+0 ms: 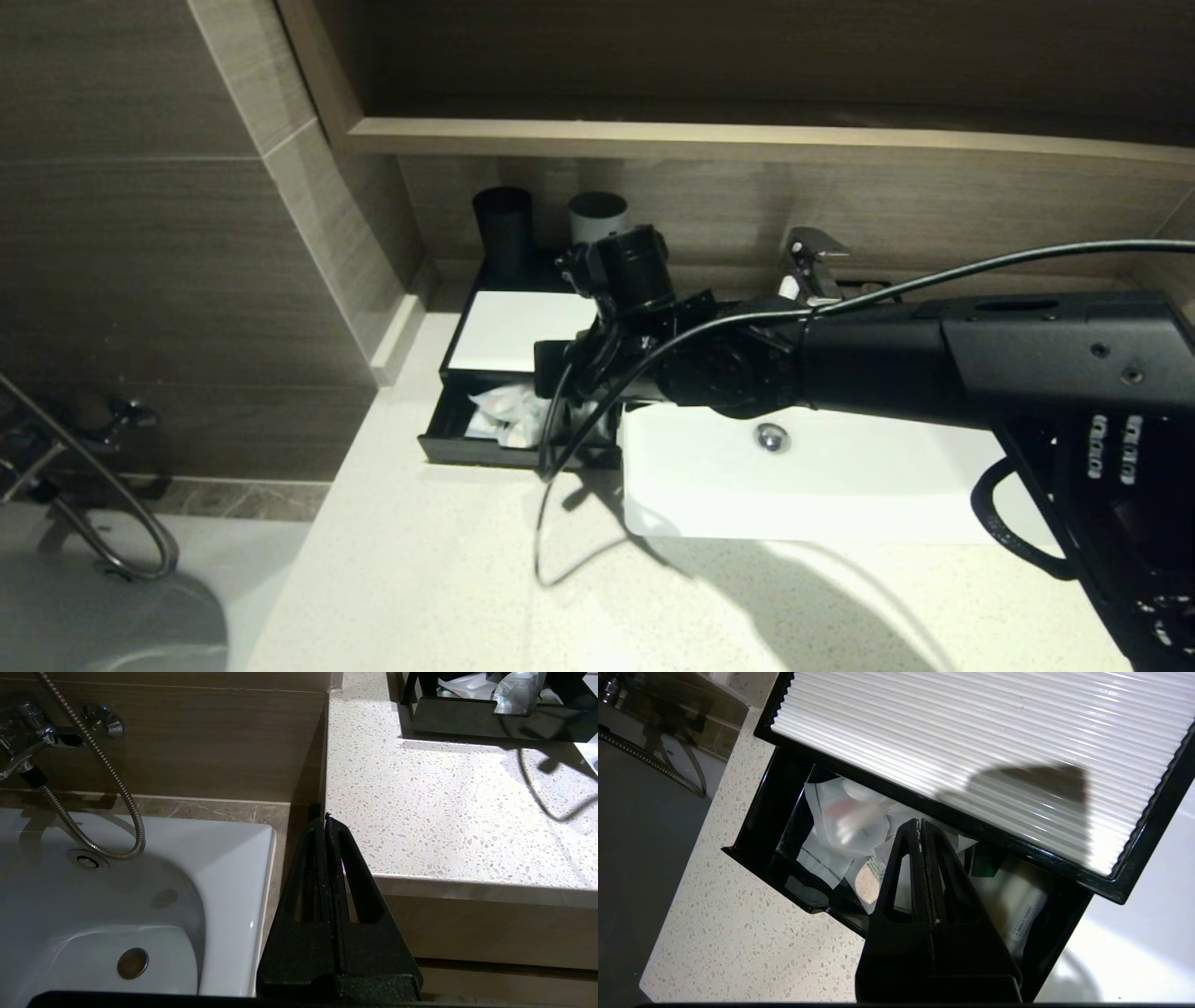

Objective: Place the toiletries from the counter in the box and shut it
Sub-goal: Place the bathroom toiletry into the drawer

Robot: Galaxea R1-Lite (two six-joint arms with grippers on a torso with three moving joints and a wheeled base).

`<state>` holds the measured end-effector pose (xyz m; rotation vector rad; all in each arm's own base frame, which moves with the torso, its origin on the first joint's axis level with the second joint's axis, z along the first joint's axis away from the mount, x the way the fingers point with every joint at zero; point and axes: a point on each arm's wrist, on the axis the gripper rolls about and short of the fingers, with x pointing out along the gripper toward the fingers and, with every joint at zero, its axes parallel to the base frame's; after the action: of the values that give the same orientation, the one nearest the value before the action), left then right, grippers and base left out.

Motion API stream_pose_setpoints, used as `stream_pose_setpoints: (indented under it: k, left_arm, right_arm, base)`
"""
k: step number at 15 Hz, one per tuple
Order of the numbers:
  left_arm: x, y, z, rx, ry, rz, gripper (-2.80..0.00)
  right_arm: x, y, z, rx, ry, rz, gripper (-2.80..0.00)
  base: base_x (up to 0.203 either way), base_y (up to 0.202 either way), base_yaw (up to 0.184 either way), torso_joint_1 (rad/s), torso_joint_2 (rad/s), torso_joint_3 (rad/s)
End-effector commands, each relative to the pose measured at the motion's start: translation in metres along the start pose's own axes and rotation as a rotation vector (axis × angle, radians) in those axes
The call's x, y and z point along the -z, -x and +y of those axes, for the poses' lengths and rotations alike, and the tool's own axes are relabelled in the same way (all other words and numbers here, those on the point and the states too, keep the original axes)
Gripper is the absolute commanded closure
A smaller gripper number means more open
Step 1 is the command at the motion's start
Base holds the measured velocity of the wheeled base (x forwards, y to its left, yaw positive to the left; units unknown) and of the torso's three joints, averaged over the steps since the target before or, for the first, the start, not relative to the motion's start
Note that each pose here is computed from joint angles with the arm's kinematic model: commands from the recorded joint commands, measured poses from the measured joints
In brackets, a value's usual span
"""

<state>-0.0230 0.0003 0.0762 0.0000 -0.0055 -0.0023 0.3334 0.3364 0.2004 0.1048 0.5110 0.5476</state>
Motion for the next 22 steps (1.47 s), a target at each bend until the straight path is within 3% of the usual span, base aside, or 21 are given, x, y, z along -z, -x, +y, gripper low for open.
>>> stream_pose_setpoints:
  k: [1,22]
  left_arm:
    - [0.000,0.000,0.000,-0.001,0.000,-0.001,0.00]
    - [0.000,0.000,0.000,-0.001,0.000,-0.001,0.00]
  right_arm:
    - [0.002,0.000,-0.001,0.003,0.000,0.011,0.00]
    - [0.023,-0.007,-0.004,0.023,0.011,0.081,0.00]
  base:
    - [0.000,0.000,0.000,0.000,0.00,0.000]
    - [0.000,0.000,0.000,0.000,0.00,0.000]
